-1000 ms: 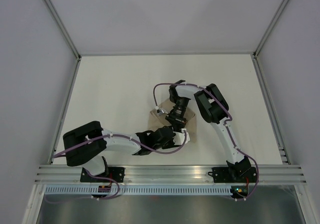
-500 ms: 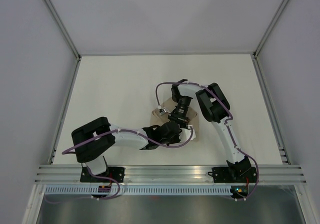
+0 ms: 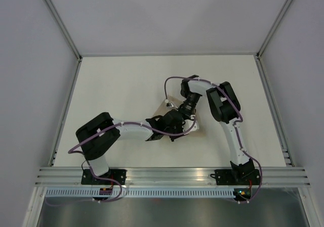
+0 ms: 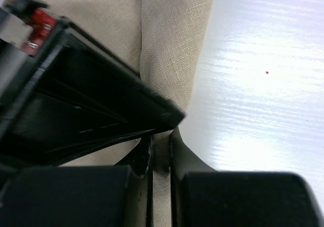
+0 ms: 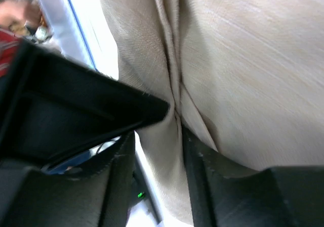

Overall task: Fold the napkin, place the utensils inside, and roll it up
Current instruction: Roll the napkin at the center of the board.

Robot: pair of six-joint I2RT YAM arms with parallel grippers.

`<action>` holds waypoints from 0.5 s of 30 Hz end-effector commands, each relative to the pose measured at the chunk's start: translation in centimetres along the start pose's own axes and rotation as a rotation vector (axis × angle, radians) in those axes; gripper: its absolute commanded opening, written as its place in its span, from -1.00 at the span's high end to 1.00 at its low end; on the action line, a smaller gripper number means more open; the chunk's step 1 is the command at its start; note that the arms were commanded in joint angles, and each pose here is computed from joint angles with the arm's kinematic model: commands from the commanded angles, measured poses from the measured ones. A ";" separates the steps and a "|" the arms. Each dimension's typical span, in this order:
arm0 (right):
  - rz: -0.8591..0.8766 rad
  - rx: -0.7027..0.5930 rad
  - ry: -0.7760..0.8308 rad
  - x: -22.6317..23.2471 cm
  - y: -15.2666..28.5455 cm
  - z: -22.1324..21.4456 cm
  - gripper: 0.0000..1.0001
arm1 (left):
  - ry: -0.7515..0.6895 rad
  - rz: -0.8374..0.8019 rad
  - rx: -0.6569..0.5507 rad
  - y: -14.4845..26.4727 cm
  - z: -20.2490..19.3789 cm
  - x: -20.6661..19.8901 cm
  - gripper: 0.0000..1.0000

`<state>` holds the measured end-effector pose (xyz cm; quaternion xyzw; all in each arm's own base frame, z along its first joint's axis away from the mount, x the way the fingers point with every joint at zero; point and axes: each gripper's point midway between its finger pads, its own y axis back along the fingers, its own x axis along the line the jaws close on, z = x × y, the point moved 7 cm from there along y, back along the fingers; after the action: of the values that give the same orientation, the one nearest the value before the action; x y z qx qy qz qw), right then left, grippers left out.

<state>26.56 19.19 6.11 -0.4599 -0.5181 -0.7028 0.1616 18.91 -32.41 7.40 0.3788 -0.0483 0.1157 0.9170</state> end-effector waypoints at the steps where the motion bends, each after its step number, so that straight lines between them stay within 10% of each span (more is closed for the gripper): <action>1: -0.213 -0.311 0.315 -2.1 4.9 3.7 -0.02 | 0.169 -0.251 0.129 -0.4 -4.0 -3.3 0.95; 15: -0.362 -0.787 0.567 3.5 14.5 -3.5 -0.09 | 0.421 -0.468 0.075 -0.6 -4.7 -1.2 0.95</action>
<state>33.73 11.33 14.98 -0.2786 -0.2800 -0.9184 -0.0214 20.97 -32.18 6.96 0.3207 0.1024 0.0336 0.9410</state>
